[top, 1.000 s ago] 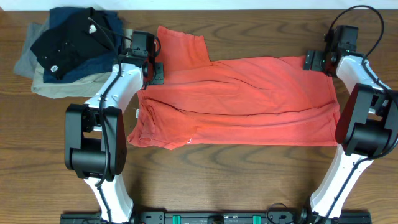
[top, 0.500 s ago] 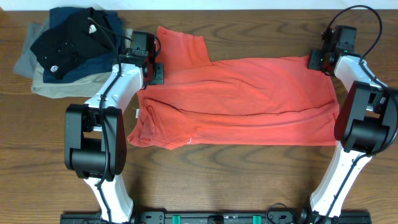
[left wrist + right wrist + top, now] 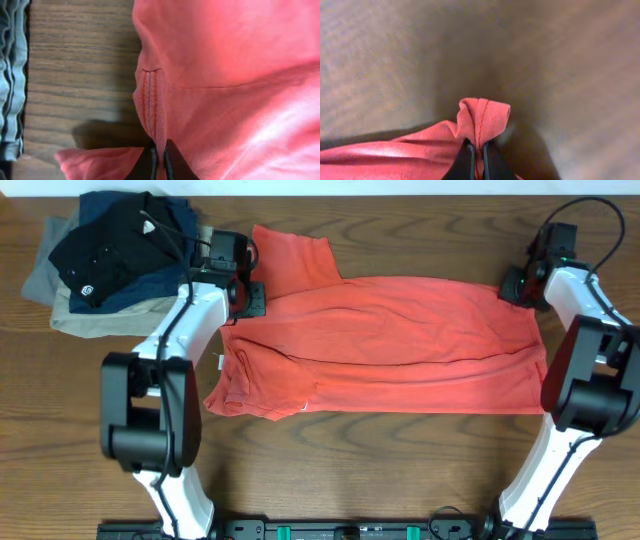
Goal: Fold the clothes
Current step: 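Fold the back half forward over the front with both grippers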
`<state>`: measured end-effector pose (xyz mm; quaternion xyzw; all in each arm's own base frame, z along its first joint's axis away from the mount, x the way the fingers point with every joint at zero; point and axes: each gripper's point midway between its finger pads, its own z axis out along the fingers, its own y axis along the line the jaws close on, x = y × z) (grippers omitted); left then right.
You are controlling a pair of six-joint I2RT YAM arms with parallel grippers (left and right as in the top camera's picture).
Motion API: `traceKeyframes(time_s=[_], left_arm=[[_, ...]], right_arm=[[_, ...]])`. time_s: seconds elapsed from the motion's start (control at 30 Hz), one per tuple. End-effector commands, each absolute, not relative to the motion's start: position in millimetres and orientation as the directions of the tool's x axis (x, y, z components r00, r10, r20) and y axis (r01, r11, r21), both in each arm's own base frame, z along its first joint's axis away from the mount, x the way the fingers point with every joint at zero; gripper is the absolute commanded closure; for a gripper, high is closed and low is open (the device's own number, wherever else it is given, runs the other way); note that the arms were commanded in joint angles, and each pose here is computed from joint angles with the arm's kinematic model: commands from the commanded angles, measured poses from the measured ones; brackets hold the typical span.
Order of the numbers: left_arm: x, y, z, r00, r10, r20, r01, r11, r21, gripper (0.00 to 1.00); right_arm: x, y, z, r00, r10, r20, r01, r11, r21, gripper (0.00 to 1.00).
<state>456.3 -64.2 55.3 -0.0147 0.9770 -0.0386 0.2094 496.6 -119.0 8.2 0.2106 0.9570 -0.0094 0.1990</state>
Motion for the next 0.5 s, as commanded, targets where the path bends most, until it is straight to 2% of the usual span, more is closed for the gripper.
traceKeyframes(time_s=[0.0,0.17,0.47], left_arm=[[452.3,-71.8,108.6,-0.872,-0.082,-0.483,-0.007,0.988,-0.155,0.94],[431.2,-69.0,131.7,-0.879,-0.086,-0.469,-0.013,0.988,-0.155,0.94],[379.1,-60.4,113.2,-0.96,-0.078,-0.267,-0.048,0.992,-0.118,0.94]], right_arm=[[484.7,-137.6,73.1,-0.743,0.494,-0.452,0.514,0.853,0.088,0.99],[456.8,-132.1,104.9,-0.725,0.551,-0.413,0.564,0.819,0.101,0.99],[405.8,-132.0,121.4,-0.688,0.663,-0.295,0.674,0.734,0.08,0.99]])
